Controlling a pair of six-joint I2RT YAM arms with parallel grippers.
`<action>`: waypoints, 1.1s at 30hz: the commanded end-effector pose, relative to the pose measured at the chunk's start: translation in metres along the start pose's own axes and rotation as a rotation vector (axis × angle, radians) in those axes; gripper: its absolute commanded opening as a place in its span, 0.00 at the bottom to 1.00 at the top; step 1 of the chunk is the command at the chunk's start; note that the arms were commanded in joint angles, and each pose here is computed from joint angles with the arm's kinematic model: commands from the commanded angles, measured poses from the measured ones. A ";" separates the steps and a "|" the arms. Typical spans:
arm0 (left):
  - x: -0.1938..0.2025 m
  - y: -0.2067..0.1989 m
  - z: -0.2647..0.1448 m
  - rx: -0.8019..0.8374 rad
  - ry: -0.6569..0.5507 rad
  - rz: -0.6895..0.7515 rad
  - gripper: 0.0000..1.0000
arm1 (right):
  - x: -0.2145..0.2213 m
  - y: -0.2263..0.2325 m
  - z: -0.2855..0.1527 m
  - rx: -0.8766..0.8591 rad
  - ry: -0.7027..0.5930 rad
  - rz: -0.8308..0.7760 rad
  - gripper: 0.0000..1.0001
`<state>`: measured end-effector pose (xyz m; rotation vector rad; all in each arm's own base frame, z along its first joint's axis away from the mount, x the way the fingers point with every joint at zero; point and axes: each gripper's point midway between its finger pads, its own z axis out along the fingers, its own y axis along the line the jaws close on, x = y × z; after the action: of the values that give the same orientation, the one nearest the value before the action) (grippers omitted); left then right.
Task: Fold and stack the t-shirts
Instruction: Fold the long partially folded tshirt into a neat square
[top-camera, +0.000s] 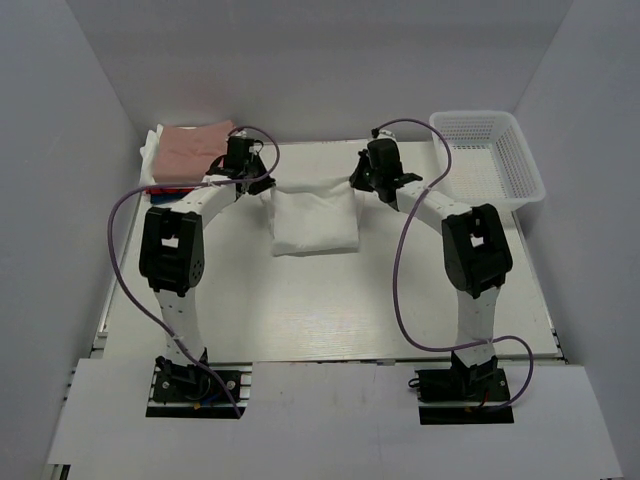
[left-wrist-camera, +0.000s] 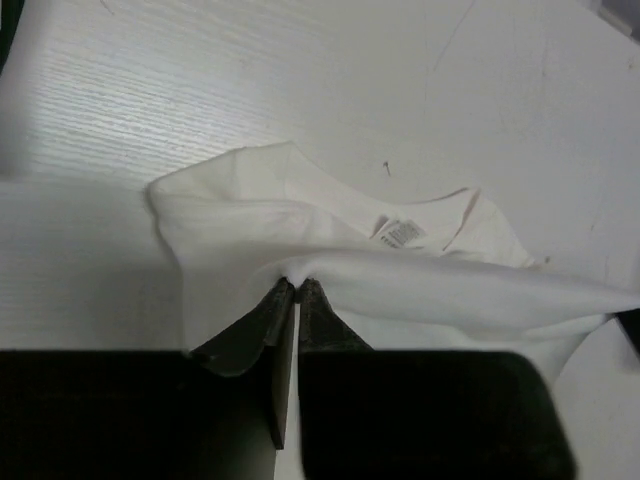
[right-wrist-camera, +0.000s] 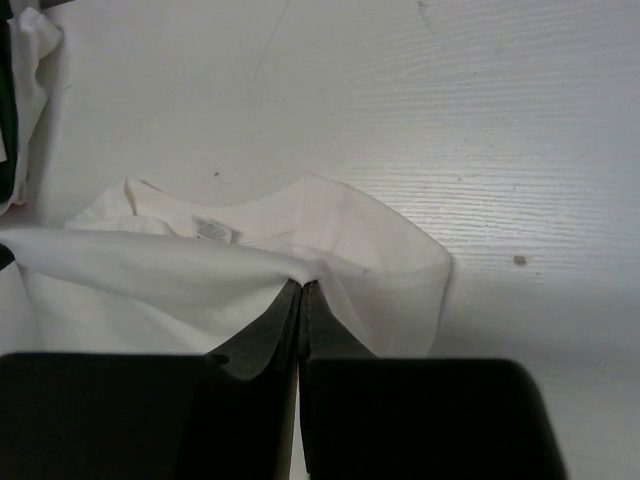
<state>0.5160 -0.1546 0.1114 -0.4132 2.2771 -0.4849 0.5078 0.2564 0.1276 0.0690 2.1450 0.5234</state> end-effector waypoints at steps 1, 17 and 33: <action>-0.024 -0.006 0.008 0.036 -0.015 0.007 0.23 | -0.022 -0.005 0.011 0.015 -0.033 -0.009 0.00; 0.031 0.019 0.017 0.074 0.171 0.166 1.00 | 0.034 0.000 0.031 -0.108 0.188 -0.195 0.90; 0.071 0.006 0.059 0.209 0.290 0.215 0.71 | 0.093 0.003 0.048 -0.205 0.389 -0.153 0.70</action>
<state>0.5201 -0.1780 0.0388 -0.0765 2.4489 -0.6138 0.5008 0.2814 0.0392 -0.2720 2.4088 0.5881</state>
